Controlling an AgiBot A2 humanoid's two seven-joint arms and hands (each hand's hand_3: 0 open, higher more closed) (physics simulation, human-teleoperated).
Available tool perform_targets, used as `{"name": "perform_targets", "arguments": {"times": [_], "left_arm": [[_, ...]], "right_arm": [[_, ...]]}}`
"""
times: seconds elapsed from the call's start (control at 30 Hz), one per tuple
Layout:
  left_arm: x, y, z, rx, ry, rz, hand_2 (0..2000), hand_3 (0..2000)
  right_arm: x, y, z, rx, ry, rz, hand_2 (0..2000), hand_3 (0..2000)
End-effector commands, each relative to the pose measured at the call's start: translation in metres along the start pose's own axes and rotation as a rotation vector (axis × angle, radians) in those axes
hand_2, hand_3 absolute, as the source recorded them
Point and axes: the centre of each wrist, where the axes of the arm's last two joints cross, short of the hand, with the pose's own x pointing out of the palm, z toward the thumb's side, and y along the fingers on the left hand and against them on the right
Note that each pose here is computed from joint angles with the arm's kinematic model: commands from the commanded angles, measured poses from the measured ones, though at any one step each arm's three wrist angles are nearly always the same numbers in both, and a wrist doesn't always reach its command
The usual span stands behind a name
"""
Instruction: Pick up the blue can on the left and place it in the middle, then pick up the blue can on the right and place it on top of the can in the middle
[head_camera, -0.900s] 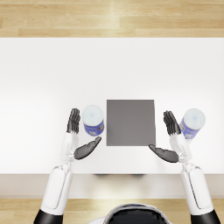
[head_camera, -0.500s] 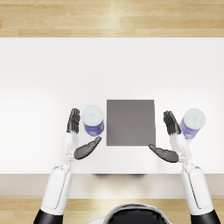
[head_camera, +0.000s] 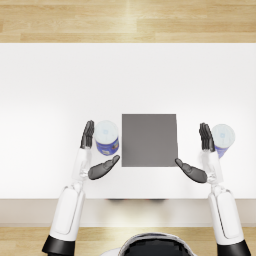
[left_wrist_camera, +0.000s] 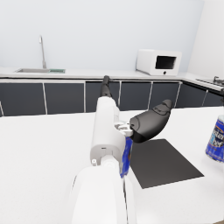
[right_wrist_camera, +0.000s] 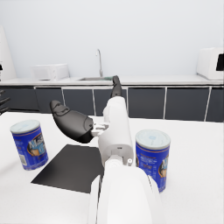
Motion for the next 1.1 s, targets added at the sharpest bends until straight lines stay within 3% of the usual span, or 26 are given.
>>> {"name": "perform_targets", "arguments": {"times": [0.03,0.13,0.27,0.77,1.1], "left_arm": [[-0.009,0.015,0.002,0.022,0.033,0.043,0,0],[-0.01,0.022,-0.004,0.01,0.12,0.053,0,0],[-0.01,0.024,-0.019,-0.04,0.15,0.054,0,0],[-0.018,0.028,-0.062,-0.197,0.121,0.108,0,0],[-0.011,0.026,-0.079,-0.253,0.101,0.101,0,0]], "right_arm": [[-0.019,-0.001,0.015,-0.062,0.061,-0.079,0,0],[-0.034,0.002,0.024,-0.095,0.172,-0.155,0,0],[-0.049,0.008,0.023,-0.086,0.218,-0.223,0,0],[-0.082,0.011,-0.036,0.136,0.175,-0.352,0,0],[-0.086,0.008,-0.076,0.277,0.127,-0.375,0,0]]}}
